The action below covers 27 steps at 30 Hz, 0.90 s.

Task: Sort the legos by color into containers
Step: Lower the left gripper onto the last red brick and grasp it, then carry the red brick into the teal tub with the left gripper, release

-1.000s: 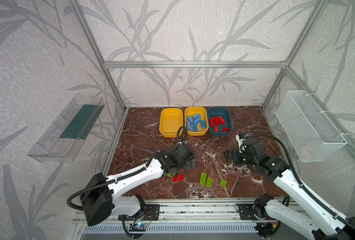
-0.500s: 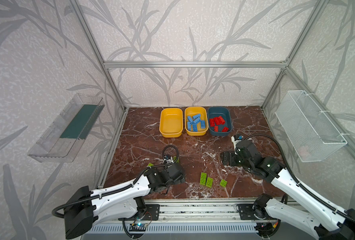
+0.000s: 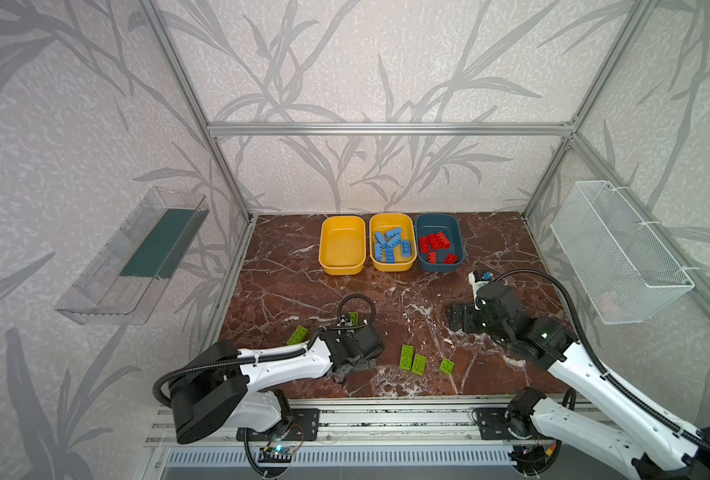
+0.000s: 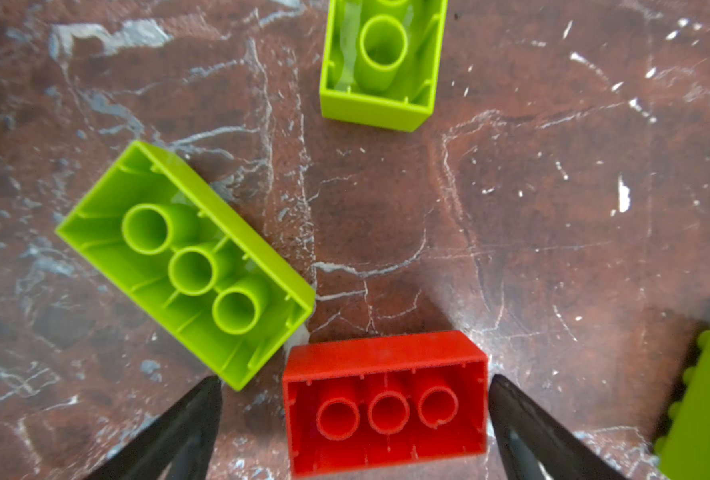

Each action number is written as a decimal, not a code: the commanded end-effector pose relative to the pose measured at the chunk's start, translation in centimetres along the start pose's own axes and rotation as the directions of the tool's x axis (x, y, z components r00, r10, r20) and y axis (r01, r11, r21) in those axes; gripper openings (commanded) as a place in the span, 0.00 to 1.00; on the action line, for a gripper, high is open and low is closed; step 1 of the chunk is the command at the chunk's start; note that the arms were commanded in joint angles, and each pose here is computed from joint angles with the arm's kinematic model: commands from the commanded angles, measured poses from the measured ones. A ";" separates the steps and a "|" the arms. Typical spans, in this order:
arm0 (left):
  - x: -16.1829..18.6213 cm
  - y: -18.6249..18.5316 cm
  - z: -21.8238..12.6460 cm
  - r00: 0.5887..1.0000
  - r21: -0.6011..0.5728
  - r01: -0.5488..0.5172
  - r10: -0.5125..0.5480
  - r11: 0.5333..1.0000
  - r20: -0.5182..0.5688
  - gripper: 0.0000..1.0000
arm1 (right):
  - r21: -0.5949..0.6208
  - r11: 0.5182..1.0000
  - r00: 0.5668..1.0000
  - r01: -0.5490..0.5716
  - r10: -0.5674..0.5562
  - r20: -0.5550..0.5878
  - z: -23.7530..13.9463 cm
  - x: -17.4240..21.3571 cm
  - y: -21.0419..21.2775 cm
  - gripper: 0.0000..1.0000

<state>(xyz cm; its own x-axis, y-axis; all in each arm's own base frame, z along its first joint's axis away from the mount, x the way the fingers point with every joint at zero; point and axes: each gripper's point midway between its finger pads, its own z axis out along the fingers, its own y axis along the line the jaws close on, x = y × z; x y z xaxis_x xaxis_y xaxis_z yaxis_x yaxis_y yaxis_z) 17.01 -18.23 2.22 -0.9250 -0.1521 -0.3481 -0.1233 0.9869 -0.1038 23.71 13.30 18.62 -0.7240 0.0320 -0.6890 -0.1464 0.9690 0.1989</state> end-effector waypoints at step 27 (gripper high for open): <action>-14.2 -11.8 -4.1 0.978 0.075 -0.180 0.170 0.981 0.121 0.38 | 0.034 0.999 0.996 0.005 -0.008 0.093 -2.9 -0.1 -2.0 0.99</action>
<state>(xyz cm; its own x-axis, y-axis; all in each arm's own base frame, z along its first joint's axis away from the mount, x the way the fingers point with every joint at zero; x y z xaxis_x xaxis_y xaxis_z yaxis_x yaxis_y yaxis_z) 27.08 -27.12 10.57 -0.9034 -0.0533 -0.4255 0.0145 0.9879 -0.1545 22.46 11.26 21.18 -0.6476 0.0658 -0.7591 -0.1394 0.9692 0.2029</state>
